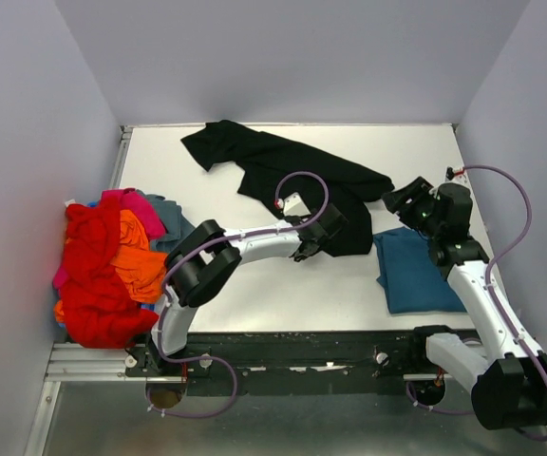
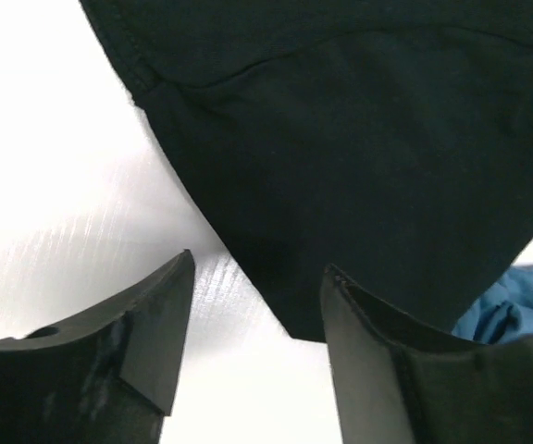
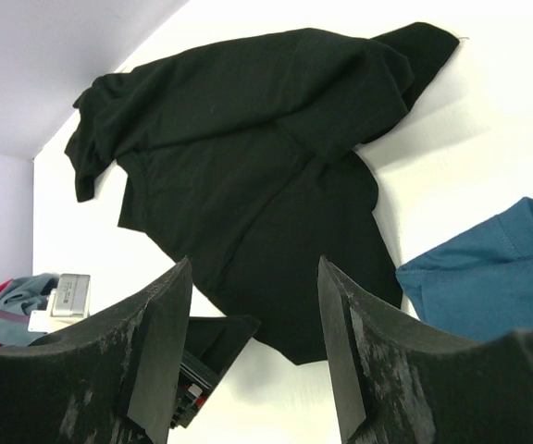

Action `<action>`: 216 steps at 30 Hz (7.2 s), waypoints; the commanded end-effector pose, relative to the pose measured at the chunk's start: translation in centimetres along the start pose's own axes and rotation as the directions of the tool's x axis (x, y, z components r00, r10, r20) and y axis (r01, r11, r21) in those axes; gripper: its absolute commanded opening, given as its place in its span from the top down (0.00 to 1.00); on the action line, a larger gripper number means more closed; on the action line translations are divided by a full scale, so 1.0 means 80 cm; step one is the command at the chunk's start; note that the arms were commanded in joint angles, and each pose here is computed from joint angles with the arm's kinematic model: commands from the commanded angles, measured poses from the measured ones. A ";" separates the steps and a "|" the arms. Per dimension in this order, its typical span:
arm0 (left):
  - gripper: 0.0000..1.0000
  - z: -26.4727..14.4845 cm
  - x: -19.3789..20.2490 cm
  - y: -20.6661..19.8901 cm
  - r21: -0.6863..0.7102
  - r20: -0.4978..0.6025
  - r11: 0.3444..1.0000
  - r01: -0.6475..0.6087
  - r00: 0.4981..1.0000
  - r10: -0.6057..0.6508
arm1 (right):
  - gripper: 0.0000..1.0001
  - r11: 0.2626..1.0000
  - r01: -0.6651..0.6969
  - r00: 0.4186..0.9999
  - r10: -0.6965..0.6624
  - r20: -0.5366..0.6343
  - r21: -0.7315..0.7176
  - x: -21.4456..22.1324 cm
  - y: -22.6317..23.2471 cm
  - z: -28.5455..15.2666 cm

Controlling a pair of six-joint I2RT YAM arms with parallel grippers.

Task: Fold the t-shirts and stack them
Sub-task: Flatten out the tshirt

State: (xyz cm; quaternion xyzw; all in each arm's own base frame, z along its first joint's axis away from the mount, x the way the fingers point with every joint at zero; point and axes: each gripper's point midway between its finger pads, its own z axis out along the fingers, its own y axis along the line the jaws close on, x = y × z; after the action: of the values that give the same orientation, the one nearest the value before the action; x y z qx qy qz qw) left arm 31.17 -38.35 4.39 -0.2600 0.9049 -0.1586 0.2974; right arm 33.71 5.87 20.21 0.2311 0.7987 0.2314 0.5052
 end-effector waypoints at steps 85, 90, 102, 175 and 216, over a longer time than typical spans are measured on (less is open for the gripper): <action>1.00 -0.069 -0.141 0.127 -0.013 0.060 0.937 -0.348 0.936 0.348 | 0.35 0.996 -0.018 0.998 0.012 -0.063 -0.086 0.031 0.001 0.032; 1.00 -0.123 -0.167 0.160 -0.040 0.072 0.947 -0.318 0.945 0.320 | 0.35 0.996 -0.018 0.995 0.010 -0.095 -0.083 0.039 -0.002 0.039; 1.00 -0.001 -0.228 0.083 -0.050 0.045 0.939 -0.341 0.938 0.344 | 0.35 0.991 0.079 0.972 -0.101 -0.211 -0.110 0.074 0.017 0.062; 1.00 -0.157 -0.330 0.232 -0.131 0.265 0.984 -0.124 0.952 0.156 | 0.36 0.991 0.107 0.937 -0.126 -0.324 -0.076 0.112 0.020 0.068; 1.00 -0.311 -0.414 0.281 -0.133 0.542 0.991 -0.006 0.836 0.078 | 0.58 0.949 0.311 0.728 -0.206 -0.654 0.048 0.273 -0.050 0.028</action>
State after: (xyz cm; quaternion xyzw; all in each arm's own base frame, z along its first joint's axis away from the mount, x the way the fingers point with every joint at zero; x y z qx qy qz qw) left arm 29.74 2.34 28.58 -0.3062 0.7955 -0.0017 0.5228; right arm 27.62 16.73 2.85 0.0548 0.9550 0.1795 0.2298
